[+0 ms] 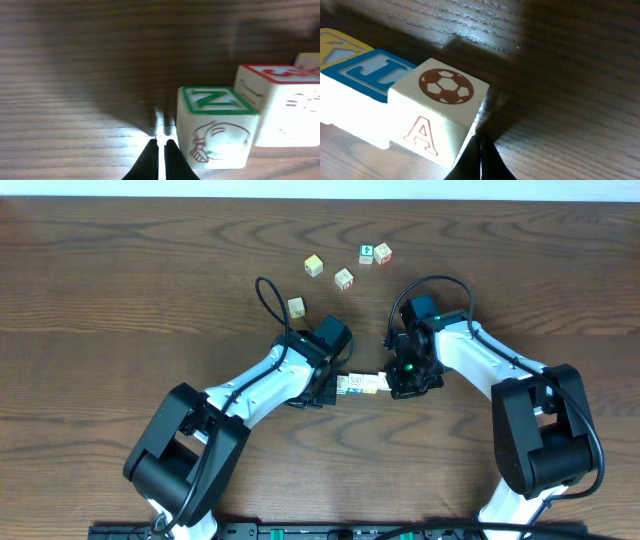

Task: Lift 5 blocks

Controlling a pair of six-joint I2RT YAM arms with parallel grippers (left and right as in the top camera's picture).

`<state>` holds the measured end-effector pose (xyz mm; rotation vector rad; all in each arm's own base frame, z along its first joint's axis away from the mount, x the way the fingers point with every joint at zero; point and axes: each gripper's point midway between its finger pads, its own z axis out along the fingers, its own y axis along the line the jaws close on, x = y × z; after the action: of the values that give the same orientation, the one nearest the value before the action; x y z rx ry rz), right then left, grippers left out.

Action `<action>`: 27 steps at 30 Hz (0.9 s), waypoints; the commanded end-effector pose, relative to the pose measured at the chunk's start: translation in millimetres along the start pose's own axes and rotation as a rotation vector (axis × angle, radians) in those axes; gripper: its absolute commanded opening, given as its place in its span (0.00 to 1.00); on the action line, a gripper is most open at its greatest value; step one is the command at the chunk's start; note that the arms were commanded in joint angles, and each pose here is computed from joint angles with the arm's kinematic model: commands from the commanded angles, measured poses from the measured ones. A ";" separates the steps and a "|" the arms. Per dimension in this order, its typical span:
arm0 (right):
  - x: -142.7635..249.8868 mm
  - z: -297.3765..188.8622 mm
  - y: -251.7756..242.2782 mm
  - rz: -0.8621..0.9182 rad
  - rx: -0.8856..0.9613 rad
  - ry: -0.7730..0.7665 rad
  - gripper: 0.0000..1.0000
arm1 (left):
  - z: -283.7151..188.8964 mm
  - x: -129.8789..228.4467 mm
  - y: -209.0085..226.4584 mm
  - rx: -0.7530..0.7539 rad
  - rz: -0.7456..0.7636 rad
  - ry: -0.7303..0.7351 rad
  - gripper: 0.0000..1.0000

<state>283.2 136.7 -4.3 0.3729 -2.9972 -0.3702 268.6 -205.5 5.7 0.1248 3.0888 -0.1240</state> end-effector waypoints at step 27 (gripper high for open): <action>10.0 12.2 -9.5 -0.002 0.050 0.046 0.01 | -7.4 27.9 -14.2 0.106 -0.019 0.125 0.08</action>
<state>283.3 136.1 -4.5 0.3731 -2.9982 -0.3644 242.7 -211.6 6.9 0.1116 3.2090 -0.2224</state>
